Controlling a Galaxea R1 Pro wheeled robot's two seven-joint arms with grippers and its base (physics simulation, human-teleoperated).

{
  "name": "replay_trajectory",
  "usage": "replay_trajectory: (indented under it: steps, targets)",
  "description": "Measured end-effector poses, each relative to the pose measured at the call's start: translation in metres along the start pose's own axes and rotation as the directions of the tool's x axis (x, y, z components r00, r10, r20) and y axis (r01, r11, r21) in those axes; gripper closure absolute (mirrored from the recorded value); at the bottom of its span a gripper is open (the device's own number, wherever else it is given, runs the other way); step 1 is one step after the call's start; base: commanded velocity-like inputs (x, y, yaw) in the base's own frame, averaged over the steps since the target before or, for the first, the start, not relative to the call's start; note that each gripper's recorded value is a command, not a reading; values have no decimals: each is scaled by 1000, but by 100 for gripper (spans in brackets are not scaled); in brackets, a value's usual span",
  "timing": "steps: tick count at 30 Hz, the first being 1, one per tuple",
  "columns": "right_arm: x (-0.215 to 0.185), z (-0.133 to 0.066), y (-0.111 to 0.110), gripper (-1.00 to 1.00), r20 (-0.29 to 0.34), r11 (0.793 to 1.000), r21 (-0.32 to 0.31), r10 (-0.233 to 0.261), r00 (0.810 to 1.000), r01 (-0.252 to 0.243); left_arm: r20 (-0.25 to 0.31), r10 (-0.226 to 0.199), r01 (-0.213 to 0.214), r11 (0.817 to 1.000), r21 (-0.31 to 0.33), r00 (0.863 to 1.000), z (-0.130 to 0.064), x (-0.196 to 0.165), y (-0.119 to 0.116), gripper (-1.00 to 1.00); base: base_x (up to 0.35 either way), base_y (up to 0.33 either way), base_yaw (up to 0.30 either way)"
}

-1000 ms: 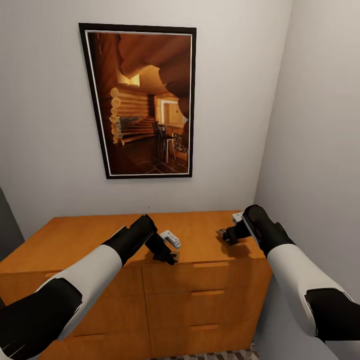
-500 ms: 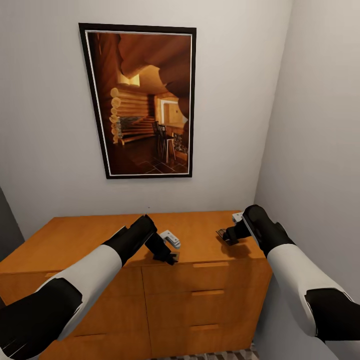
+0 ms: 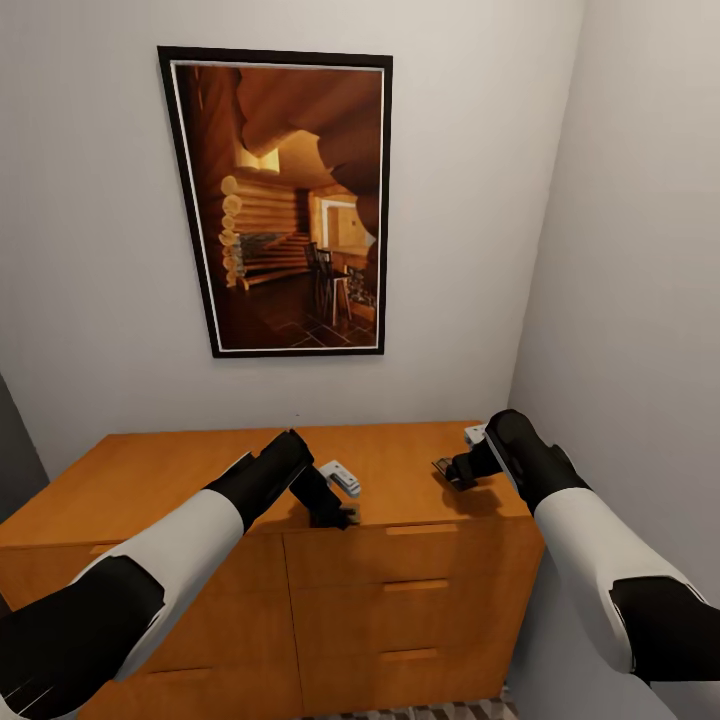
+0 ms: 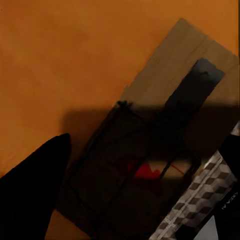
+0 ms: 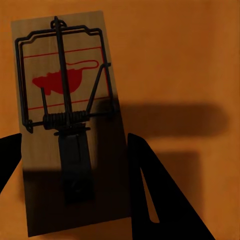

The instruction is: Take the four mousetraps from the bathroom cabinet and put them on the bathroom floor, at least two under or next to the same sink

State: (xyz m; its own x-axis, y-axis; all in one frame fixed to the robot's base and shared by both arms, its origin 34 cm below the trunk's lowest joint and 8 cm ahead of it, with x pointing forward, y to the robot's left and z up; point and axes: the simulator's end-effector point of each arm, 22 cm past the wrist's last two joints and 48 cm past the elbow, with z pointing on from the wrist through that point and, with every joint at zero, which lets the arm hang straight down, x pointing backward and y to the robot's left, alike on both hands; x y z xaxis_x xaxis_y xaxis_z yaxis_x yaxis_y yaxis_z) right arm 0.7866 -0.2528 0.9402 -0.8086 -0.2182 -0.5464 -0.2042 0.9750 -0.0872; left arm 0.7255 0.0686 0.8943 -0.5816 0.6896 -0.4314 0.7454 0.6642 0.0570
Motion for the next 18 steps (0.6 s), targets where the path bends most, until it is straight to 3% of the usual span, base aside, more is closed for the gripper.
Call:
replay_trajectory:
  steps: [14, 18]
  targets:
    - [0, -1, 0, 100, 1, 1000, 0, 0, 1000, 0, -3, 7, -7, 1000, -8, 1000, 0, 0, 0, 100, 0, 0, 0]
    - [0, -1, 0, 100, 1, 1000, 1, -1, 1000, 1, -8, 30, -30, 999, -16, 1000, 2, -4, -4, 100, 0, 0, 0]
